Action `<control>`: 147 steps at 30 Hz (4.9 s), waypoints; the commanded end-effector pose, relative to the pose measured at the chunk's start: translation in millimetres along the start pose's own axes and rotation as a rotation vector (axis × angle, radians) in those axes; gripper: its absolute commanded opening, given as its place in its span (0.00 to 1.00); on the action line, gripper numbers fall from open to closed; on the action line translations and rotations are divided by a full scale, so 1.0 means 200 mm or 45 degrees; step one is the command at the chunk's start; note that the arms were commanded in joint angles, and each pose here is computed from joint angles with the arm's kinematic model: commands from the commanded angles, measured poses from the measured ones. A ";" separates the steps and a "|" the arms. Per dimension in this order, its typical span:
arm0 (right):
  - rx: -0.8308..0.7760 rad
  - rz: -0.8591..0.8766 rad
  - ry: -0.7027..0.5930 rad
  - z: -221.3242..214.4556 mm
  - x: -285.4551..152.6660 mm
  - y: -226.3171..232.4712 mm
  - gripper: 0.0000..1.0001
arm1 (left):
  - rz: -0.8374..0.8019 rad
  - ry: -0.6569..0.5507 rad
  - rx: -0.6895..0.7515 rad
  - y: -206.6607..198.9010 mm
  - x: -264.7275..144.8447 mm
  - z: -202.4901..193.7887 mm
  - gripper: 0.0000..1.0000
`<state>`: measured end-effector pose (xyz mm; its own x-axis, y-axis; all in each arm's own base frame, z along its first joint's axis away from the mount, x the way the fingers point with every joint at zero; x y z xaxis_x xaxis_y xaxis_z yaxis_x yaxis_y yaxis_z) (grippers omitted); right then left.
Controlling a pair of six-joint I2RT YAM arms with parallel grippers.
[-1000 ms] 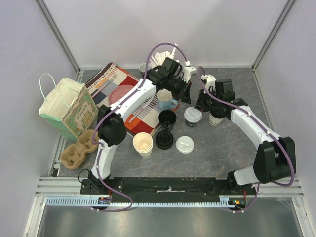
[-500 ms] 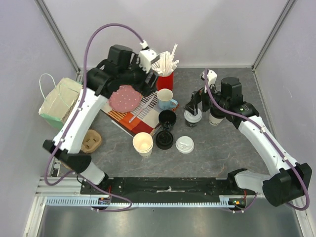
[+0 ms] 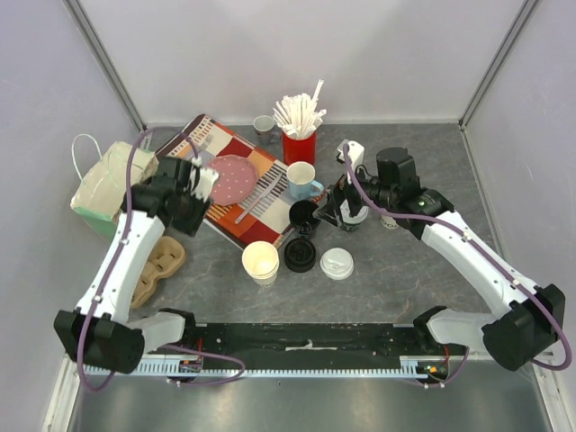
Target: Pack the takeout coffee
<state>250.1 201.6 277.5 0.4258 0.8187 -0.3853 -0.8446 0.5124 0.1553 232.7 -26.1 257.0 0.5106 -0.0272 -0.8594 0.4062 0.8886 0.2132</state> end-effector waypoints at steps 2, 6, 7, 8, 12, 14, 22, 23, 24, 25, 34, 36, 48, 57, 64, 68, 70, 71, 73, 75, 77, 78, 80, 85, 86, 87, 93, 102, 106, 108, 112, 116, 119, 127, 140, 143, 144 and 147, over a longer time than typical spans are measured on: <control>-0.052 0.039 -0.002 0.08 0.05 0.02 0.98 | 0.046 0.192 0.038 0.00 0.09 -0.39 0.47; -0.066 0.033 0.044 0.09 0.07 0.02 0.98 | 0.032 0.294 0.037 0.00 0.13 -0.60 0.46; -0.075 0.029 0.042 0.11 0.07 0.02 0.98 | 0.023 0.308 0.057 0.00 0.13 -0.63 0.46; -0.075 0.025 0.073 0.10 0.08 0.03 0.98 | 0.011 0.334 0.063 -0.01 0.15 -0.67 0.46; -0.078 0.014 0.107 0.09 0.11 0.03 0.98 | 0.044 0.386 0.091 -0.01 0.19 -0.78 0.43; -0.072 0.018 0.130 0.07 0.13 0.03 0.98 | 0.053 0.391 0.091 0.00 0.23 -0.81 0.41; -0.078 -0.001 0.239 0.03 0.20 0.05 0.98 | 0.022 0.319 0.040 0.10 0.33 -0.74 0.34; -0.083 0.009 0.243 0.03 0.20 0.07 0.98 | 0.016 0.308 0.039 0.10 0.33 -0.74 0.34; -0.088 0.009 0.239 0.04 0.20 0.08 0.98 | 0.005 0.298 0.044 0.10 0.32 -0.73 0.34; -0.090 0.012 0.244 0.04 0.21 0.09 0.98 | 0.004 0.259 0.051 0.10 0.29 -0.71 0.34; -0.106 0.024 0.290 0.02 0.26 0.11 0.98 | 0.013 0.197 0.128 0.14 0.18 -0.62 0.41; -0.117 0.022 0.296 0.01 0.26 0.11 0.98 | 0.048 0.246 0.168 0.17 0.20 -0.64 0.48; -0.112 0.020 0.327 -0.01 0.27 0.11 0.98 | -0.094 0.315 0.481 0.15 0.30 -0.72 0.48; -0.108 0.019 0.338 -0.01 0.28 0.11 0.98 | -0.075 0.335 0.571 0.18 0.34 -0.74 0.43; -0.106 0.017 0.351 -0.03 0.28 0.12 0.98 | -0.093 0.358 0.637 0.19 0.36 -0.75 0.35; -0.108 0.018 0.355 -0.03 0.28 0.12 0.98 | -0.097 0.360 0.663 0.20 0.36 -0.75 0.34; -0.107 0.021 0.358 -0.03 0.28 0.12 0.98 | -0.109 0.361 0.667 0.19 0.36 -0.75 0.34; -0.108 0.020 0.359 -0.03 0.29 0.12 0.98 | -0.119 0.364 0.668 0.19 0.36 -0.75 0.35; -0.108 0.023 0.360 -0.03 0.29 0.12 0.98 | -0.133 0.358 0.680 0.18 0.36 -0.76 0.35; -0.107 0.029 0.366 -0.04 0.29 0.13 0.98 | -0.152 0.358 0.690 0.17 0.37 -0.77 0.32; -0.108 0.029 0.364 -0.03 0.29 0.13 0.98 | -0.159 0.353 0.691 0.17 0.37 -0.77 0.26; -0.109 0.029 0.367 -0.04 0.29 0.13 0.98 | -0.164 0.355 0.690 0.16 0.37 -0.77 0.24; -0.111 0.028 0.361 -0.03 0.29 0.13 0.98 | -0.163 0.345 0.686 0.17 0.35 -0.76 0.19; -0.114 0.030 0.358 -0.02 0.28 0.14 0.98 | -0.141 0.303 0.701 0.18 0.32 -0.72 0.07; -0.113 0.031 0.354 -0.02 0.28 0.14 0.98 | -0.131 0.297 0.704 0.18 0.31 -0.72 0.03; -0.114 0.031 0.358 -0.02 0.28 0.14 0.98 | -0.135 0.262 0.700 0.17 0.31 -0.70 0.02; -0.118 0.034 0.357 -0.02 0.29 0.14 0.98 | -0.116 0.218 0.682 0.19 0.27 -0.65 0.02; -0.118 0.034 0.336 0.00 0.28 0.16 0.98 | -0.041 0.185 0.637 0.24 0.20 -0.57 0.02; -0.124 0.037 0.329 0.00 0.28 0.16 0.98 | -0.038 0.186 0.628 0.24 0.19 -0.57 0.02; -0.131 0.039 0.324 0.00 0.27 0.17 0.98 | -0.056 0.178 0.624 0.23 0.20 -0.57 0.02; -0.136 0.038 0.326 -0.02 0.26 0.17 0.98 | 0.026 0.131 0.609 0.26 0.20 -0.55 0.02; -0.139 0.042 0.307 0.00 0.26 0.17 0.98 | 0.069 0.061 0.593 0.28 0.12 -0.47 0.02; -0.138 0.053 0.283 0.00 0.26 0.18 0.98 | 0.050 0.035 0.581 0.28 0.08 -0.45 0.02; -0.086 -0.002 0.177 0.10 0.24 0.19 0.98 | -0.021 -0.055 0.536 0.23 -0.04 -0.40 0.02; 0.072 -0.130 -0.115 0.32 0.17 0.20 0.98 | -0.163 -0.405 0.520 0.12 -0.25 -0.20 0.02; 0.121 -0.183 -0.172 0.37 0.14 0.19 0.98 | -0.135 -0.502 0.537 0.13 -0.34 -0.13 0.02; 0.132 -0.225 -0.198 0.40 0.13 0.18 0.98 | -0.104 -0.536 0.548 0.15 -0.38 -0.10 0.02; 0.185 -0.290 -0.287 0.47 0.08 0.17 0.98 | -0.017 -0.606 0.562 0.20 -0.46 -0.01 0.02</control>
<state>254.7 262.7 318.4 0.5553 0.7487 -0.3619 -0.7472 0.6403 0.1780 193.5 20.3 301.2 0.6466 -0.2869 -0.7068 0.6972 0.5981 0.3951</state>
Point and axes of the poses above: each gripper's point midway between its finger pads, its own x axis out along the fingers, its own y axis along the line the jaws close on, z = x × y, the point moved 6 cm from there along -x, back along the fingers, and after that the axes turned 2 degrees about -x, right-handed, at the moved point
